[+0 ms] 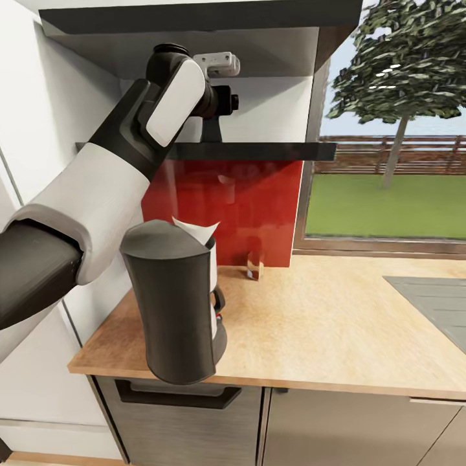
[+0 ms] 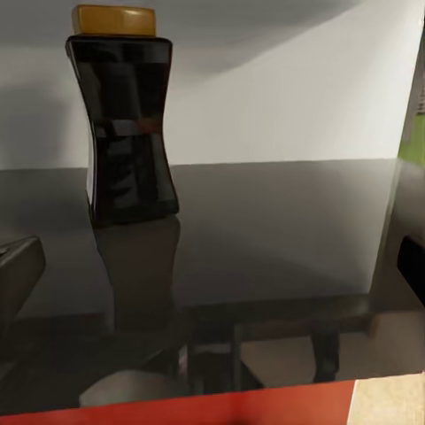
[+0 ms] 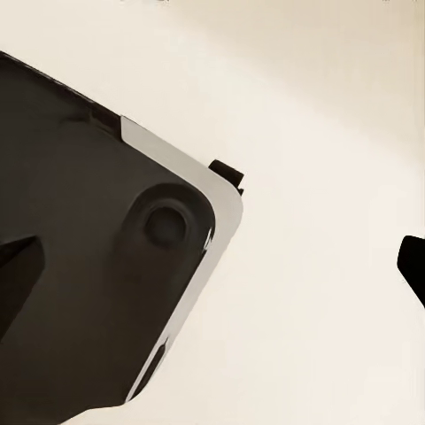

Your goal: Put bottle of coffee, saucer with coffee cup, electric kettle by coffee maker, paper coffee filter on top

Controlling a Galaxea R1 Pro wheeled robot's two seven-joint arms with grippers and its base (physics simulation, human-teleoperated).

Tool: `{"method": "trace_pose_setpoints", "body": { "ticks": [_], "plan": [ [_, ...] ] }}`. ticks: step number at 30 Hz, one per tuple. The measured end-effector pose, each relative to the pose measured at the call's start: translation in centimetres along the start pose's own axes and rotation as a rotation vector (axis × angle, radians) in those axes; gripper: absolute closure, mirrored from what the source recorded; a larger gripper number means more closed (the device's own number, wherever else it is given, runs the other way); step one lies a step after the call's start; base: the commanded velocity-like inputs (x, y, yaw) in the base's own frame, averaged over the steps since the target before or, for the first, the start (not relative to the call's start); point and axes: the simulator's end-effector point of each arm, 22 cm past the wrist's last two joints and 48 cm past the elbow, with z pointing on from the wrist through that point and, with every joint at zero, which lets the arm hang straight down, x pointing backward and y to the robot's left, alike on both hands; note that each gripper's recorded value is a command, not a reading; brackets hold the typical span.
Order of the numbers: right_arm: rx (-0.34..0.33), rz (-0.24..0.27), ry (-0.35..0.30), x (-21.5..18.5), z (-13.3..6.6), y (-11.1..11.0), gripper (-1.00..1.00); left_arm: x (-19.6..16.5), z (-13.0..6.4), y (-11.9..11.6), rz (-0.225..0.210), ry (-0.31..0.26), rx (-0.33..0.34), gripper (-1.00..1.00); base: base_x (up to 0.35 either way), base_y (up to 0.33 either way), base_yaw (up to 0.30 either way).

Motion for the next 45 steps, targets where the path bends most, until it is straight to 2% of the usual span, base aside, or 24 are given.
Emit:
{"method": "trace_pose_setpoints", "body": {
  "ticks": [11, 17, 19, 45],
  "plan": [
    [0.000, 0.000, 0.000, 0.0, 0.0, 0.0, -1.00, 0.1, 0.1, 0.3, 0.000, 0.001, -0.014, -1.00, 0.013, -0.004, 0.000],
    [0.000, 0.000, 0.000, 0.0, 0.0, 0.0, -1.00, 0.0, 0.0, 1.9, 0.001, -0.001, -0.088, -1.00, 0.105, 0.000, 0.000],
    [0.000, 0.000, 0.000, 0.0, 0.0, 0.0, -1.00, 0.0, -0.1, 2.0, 0.002, -0.001, -0.094, -1.00, 0.075, 0.000, 0.000],
    [0.000, 0.000, 0.000, 0.0, -0.2, 0.0, -1.00, -0.2, -0.1, 2.1, 0.008, -0.001, -0.104, -1.00, 0.007, 0.000, 0.000]
  ]
}}
